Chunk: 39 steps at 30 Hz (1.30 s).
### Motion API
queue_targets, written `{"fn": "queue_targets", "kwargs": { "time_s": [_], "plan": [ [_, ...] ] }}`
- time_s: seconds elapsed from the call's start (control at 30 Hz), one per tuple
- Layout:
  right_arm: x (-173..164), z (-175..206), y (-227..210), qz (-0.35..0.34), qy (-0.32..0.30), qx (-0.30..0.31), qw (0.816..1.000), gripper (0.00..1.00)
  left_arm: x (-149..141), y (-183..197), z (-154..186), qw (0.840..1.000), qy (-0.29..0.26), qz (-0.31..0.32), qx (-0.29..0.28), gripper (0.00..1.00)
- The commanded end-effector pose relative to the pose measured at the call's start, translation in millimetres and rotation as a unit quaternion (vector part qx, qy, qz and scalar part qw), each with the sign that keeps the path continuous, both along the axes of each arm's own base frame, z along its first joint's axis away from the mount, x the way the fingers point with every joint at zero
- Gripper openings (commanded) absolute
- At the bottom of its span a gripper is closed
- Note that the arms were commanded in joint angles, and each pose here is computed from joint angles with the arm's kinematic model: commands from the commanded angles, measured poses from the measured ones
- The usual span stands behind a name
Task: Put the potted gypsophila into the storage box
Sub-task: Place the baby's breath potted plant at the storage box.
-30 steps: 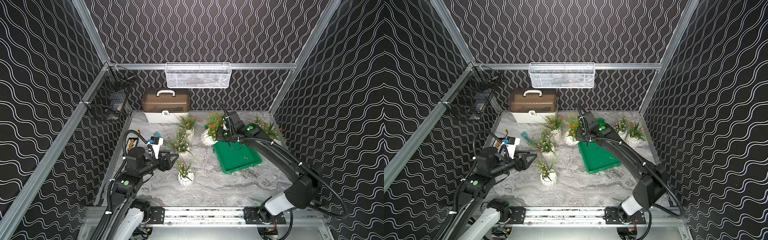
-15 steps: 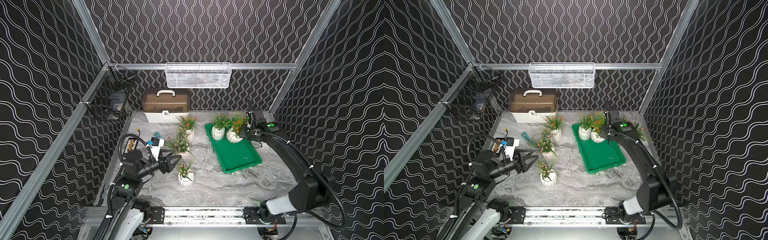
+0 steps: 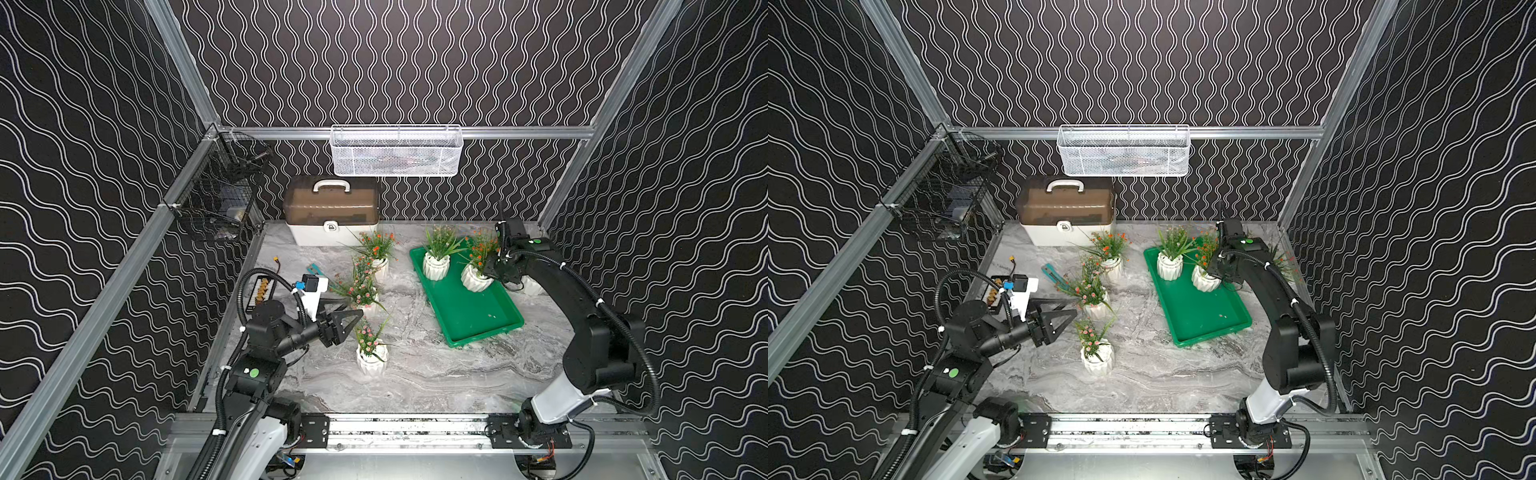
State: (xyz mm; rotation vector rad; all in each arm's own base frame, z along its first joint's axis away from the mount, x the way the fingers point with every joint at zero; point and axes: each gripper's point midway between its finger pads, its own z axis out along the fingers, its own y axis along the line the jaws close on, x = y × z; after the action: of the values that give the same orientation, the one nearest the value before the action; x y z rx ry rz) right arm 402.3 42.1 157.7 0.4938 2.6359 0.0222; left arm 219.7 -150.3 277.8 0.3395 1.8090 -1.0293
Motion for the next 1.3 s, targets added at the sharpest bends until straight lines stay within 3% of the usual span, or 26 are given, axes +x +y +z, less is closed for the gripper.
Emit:
{"fn": "queue_targets", "kwargs": {
  "time_s": [0.0, 0.6, 1.27],
  "plan": [
    [24.9, 2.5, 4.7, -0.004, -0.025, 0.010, 1.000, 0.13, 0.8, 2.2, 5.5, 1.000, -0.020, 0.005, 0.011, 0.73],
    [82.4, -21.5, 7.3, -0.003, -0.002, 0.004, 1.000, 0.13, 1.3, 5.4, 1.5, 0.999, -0.019, 0.015, 0.026, 0.73],
    [107.2, -54.4, 16.0, 0.011, 0.025, 0.008, 1.000, 0.16, 2.4, 7.0, 0.5, 0.999, -0.018, 0.020, 0.032, 0.73]
  ]
}}
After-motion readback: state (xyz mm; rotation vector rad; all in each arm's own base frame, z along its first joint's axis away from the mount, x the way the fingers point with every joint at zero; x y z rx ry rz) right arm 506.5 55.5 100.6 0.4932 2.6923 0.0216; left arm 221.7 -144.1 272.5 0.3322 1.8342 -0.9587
